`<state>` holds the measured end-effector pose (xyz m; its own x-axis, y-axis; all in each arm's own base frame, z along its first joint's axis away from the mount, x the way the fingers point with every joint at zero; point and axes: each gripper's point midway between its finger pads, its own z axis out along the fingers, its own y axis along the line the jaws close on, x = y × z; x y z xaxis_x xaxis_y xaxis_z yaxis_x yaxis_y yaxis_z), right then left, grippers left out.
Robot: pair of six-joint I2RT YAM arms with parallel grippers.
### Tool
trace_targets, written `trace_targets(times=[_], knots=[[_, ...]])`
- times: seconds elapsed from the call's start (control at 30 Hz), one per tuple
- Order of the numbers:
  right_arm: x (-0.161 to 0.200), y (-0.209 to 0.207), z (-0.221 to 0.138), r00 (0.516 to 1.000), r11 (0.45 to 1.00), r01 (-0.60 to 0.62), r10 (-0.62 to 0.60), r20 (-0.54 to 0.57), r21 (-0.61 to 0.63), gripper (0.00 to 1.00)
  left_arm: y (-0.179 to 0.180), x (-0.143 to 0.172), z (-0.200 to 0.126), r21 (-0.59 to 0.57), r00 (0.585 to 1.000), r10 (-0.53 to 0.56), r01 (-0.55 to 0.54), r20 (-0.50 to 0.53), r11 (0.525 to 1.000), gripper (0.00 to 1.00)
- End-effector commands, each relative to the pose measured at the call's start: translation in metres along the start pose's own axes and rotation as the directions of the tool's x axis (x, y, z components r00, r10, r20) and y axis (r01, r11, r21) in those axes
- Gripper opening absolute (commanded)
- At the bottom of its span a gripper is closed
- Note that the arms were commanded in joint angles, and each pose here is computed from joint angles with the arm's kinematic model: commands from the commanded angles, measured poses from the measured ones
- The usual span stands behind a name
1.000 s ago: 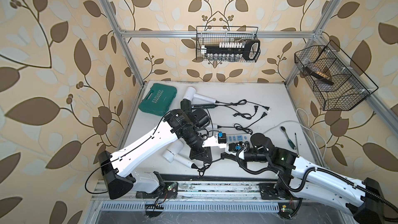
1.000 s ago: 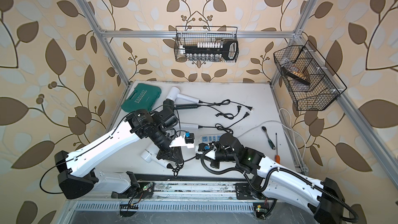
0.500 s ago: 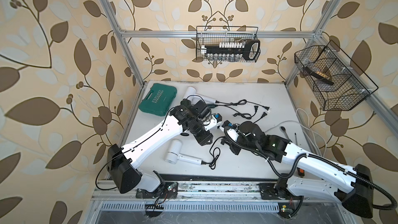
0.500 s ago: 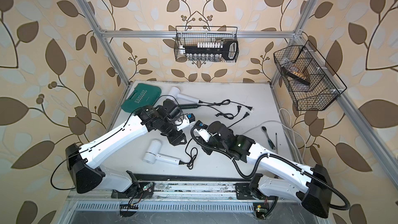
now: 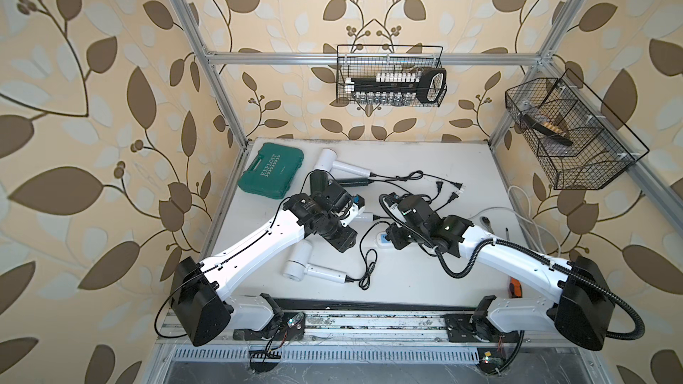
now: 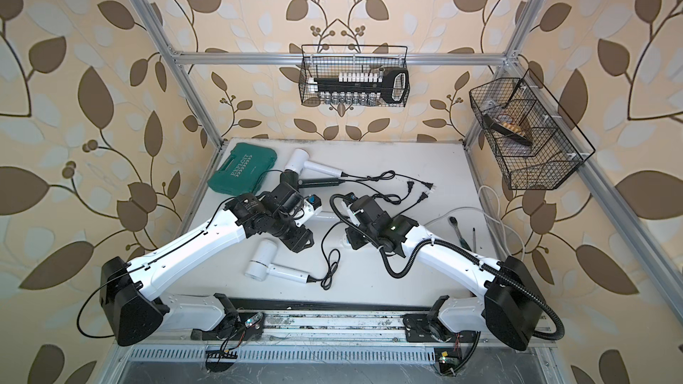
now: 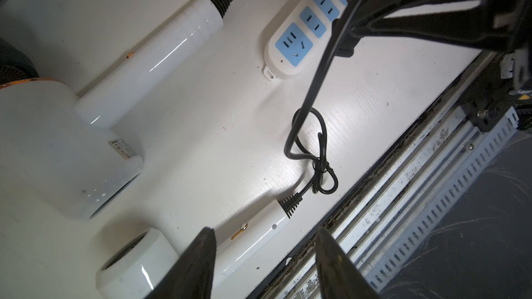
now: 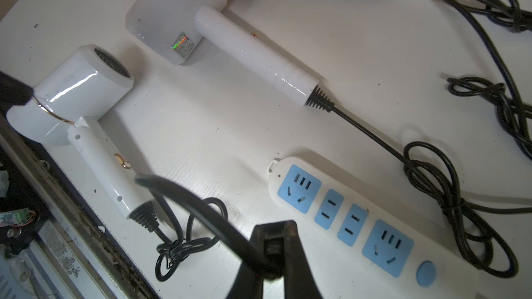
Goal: Charge the blow dryers
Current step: Insert the plug into the socket.
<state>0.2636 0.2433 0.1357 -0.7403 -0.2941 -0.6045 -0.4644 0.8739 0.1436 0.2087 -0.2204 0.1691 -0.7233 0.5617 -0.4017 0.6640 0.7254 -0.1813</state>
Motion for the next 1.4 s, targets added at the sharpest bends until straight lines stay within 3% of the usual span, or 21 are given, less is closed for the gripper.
trace_targets(times=[0.0, 0.17, 0.5, 0.8, 1.0, 1.37], knots=[[-0.01, -0.013, -0.003, 0.99, 0.983, -0.137, 0.132, 0.046, 0.123, 0.0, -0.004, -0.013, -0.009, 0.026, 0.994, -0.035, 0.032, 0.101, 0.999, 0.57], [-0.013, -0.009, -0.005, 0.977, 0.943, -0.201, 0.173, 0.125, 0.267, 0.0, -0.006, -0.012, -0.001, 0.052, 0.992, -0.055, 0.049, 0.114, 0.997, 0.56], [-0.001, -0.011, 0.023, 0.965, 0.914, -0.262, 0.242, 0.102, 0.309, 0.0, -0.013, -0.003, 0.003, 0.105, 0.988, -0.084, 0.071, 0.126, 0.992, 0.56], [0.0, -0.011, 0.043, 0.959, 0.927, -0.28, 0.26, 0.113, 0.248, 0.0, -0.014, 0.008, 0.014, 0.131, 0.988, -0.086, 0.068, 0.132, 0.989, 0.55], [-0.001, -0.017, 0.053, 0.956, 0.925, -0.29, 0.27, 0.111, 0.247, 0.0, -0.015, 0.014, 0.028, 0.146, 0.993, -0.093, 0.081, 0.078, 0.986, 0.55], [0.017, -0.025, 0.061, 0.956, 0.912, -0.293, 0.282, 0.081, 0.286, 0.0, -0.012, 0.014, 0.034, 0.133, 0.994, -0.086, 0.076, 0.074, 0.988, 0.55]])
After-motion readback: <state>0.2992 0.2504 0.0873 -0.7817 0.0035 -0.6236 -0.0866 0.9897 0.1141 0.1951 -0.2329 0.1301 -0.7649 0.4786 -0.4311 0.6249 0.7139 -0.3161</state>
